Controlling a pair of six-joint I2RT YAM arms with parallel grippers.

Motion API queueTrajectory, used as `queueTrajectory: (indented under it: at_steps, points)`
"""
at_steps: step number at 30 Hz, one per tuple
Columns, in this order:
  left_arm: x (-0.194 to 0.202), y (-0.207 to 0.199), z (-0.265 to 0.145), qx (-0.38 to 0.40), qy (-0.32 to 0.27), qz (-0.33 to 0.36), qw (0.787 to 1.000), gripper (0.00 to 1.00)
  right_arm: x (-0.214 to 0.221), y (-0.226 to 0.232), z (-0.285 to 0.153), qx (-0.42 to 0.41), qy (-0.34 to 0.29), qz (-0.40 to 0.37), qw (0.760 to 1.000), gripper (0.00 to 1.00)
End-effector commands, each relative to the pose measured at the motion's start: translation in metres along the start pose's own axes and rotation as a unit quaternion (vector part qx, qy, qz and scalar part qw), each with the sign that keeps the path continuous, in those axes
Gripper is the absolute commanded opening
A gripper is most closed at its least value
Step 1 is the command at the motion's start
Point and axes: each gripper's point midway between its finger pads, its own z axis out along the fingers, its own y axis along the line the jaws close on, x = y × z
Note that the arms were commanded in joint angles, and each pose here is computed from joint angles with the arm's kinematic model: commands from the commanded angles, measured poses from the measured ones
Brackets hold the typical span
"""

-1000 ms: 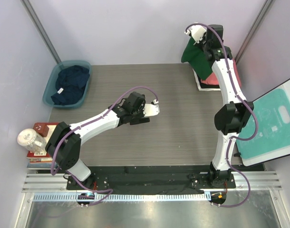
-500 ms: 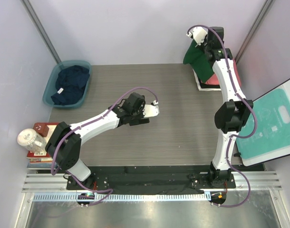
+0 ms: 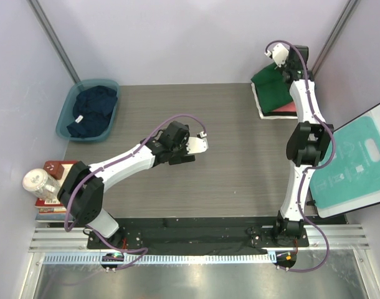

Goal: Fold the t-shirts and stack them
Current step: Put the neatly folded tshirt into the corner of the board with the right arm

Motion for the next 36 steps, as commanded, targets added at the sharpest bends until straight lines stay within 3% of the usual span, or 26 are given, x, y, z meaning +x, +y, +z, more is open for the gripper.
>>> queueTrajectory:
  at_steps: [1, 7, 8, 9, 11, 14, 18, 22, 25, 28, 29, 32, 36]
  points:
    - [-0.001, 0.008, -0.016, -0.011, -0.009, -0.005, 1.000, 0.91, 0.013, -0.030, 0.015, 0.062, 0.006, -0.004, 0.998, 0.01]
    - [0.001, 0.007, -0.020, -0.009, -0.003, -0.006, 1.000, 0.92, 0.043, -0.023, 0.041, 0.076, 0.036, -0.008, 0.996, 0.01]
    - [0.002, 0.006, -0.020, -0.006, -0.003, -0.007, 1.000, 0.91, 0.047, -0.021, 0.045, 0.081, 0.042, -0.011, 0.996, 0.05]
    - [0.002, 0.006, -0.021, -0.006, -0.004, -0.008, 1.000, 0.92, 0.053, -0.017, 0.052, 0.087, 0.049, -0.016, 0.995, 0.26]
    - [0.002, 0.005, -0.021, -0.004, -0.003, -0.009, 1.000, 0.92, 0.064, -0.022, 0.057, 0.120, 0.069, -0.030, 0.990, 0.59]
    - [0.001, 0.007, -0.024, -0.008, -0.005, -0.009, 1.000, 0.92, 0.073, -0.032, 0.056, 0.156, 0.085, -0.015, 0.984, 0.73]
    - [0.003, 0.007, -0.028, -0.010, -0.003, -0.009, 1.000, 0.93, 0.057, -0.051, 0.040, 0.177, 0.064, 0.033, 0.982, 0.75]
    - [-0.001, 0.010, -0.032, -0.015, -0.013, -0.008, 1.000, 0.93, 0.020, -0.073, 0.008, 0.182, 0.015, 0.074, 0.980, 0.75]
    - [-0.005, 0.012, -0.033, -0.015, -0.020, -0.007, 1.000, 0.94, 0.008, -0.047, 0.010, 0.149, 0.003, 0.058, 0.987, 0.68]
    - [-0.008, 0.015, -0.034, -0.019, -0.023, -0.003, 1.000, 0.94, 0.003, -0.007, 0.017, 0.125, -0.009, 0.008, 0.992, 0.49]
    - [-0.009, 0.018, -0.036, -0.022, -0.025, -0.003, 0.999, 0.93, 0.006, 0.003, 0.019, 0.117, -0.007, -0.003, 0.993, 0.27]
    - [-0.012, 0.019, -0.037, -0.023, -0.027, 0.000, 0.999, 0.93, 0.001, 0.019, 0.031, 0.120, -0.017, -0.010, 0.993, 0.01]
    - [-0.014, 0.019, -0.038, -0.021, -0.027, 0.011, 0.999, 0.93, 0.025, 0.063, 0.074, 0.091, 0.016, -0.033, 0.995, 0.01]
